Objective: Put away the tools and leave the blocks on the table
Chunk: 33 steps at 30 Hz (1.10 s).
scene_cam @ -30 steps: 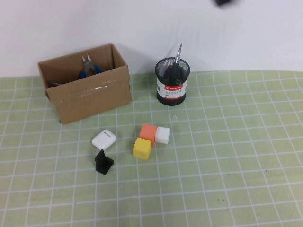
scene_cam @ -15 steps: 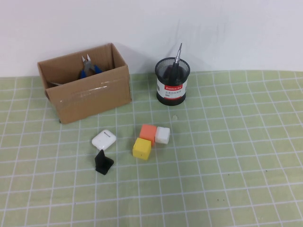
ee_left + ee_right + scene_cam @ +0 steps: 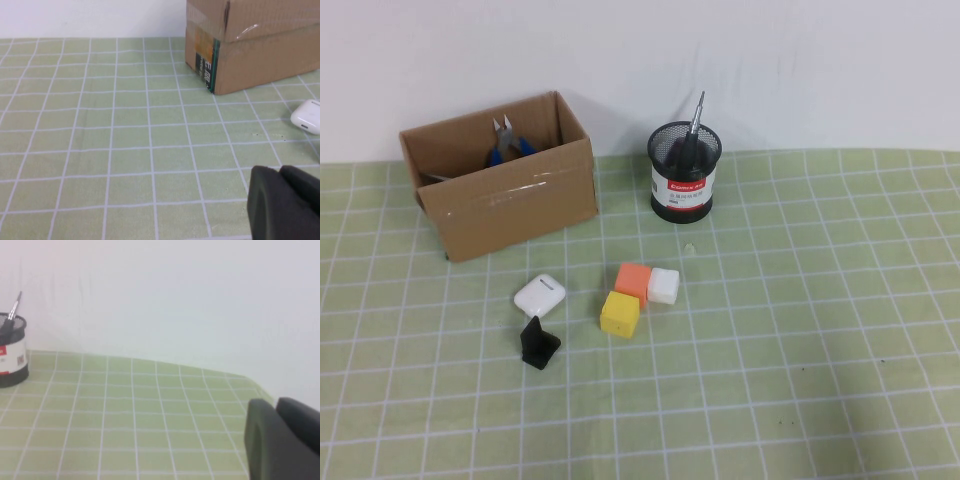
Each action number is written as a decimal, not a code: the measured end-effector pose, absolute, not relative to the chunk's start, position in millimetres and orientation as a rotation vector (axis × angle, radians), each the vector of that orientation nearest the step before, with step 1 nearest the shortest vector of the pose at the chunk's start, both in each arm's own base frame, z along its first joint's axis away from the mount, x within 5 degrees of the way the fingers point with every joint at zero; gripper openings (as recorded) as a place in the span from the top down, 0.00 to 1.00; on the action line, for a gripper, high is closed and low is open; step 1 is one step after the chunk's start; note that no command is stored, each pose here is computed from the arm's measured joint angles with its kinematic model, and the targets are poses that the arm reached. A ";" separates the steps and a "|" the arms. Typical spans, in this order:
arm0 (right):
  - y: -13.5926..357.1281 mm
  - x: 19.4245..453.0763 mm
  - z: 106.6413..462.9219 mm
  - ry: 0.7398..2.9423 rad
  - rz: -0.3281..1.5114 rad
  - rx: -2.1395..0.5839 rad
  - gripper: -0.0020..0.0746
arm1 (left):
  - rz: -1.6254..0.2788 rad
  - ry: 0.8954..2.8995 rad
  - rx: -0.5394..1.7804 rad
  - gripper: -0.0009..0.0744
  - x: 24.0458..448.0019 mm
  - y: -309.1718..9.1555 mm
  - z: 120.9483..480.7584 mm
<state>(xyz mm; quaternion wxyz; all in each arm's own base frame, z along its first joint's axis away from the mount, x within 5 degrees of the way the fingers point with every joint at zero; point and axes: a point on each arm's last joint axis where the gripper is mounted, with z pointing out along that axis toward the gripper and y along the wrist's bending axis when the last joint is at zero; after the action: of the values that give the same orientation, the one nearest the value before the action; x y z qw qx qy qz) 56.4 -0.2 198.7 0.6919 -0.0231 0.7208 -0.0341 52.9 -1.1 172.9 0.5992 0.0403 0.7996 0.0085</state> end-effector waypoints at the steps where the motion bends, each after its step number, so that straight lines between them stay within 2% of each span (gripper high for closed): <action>1: -1.8 55.4 201.2 1.513 -0.096 -0.037 0.99 | 0.020 1.854 0.093 0.99 52.9 -1.1 172.9; 12: 2.8 52.6 174.8 1.811 -0.059 -0.104 0.99 | 0.020 1.854 0.093 0.99 52.9 -1.1 172.9; 21: 3.3 51.5 170.7 1.856 -0.057 -0.115 0.99 | 0.020 1.852 0.093 0.99 52.8 -1.1 173.0; 33: 2.6 52.6 174.7 1.811 -0.068 -0.109 0.99 | 0.020 1.852 0.093 0.99 52.8 -1.1 173.0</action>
<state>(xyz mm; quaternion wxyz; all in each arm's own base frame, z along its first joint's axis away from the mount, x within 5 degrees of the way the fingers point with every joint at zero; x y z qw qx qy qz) 52.6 2.6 174.7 0.6153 -0.0475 0.7863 -0.0293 52.8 -1.1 173.0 0.6000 0.0402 0.7989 0.0085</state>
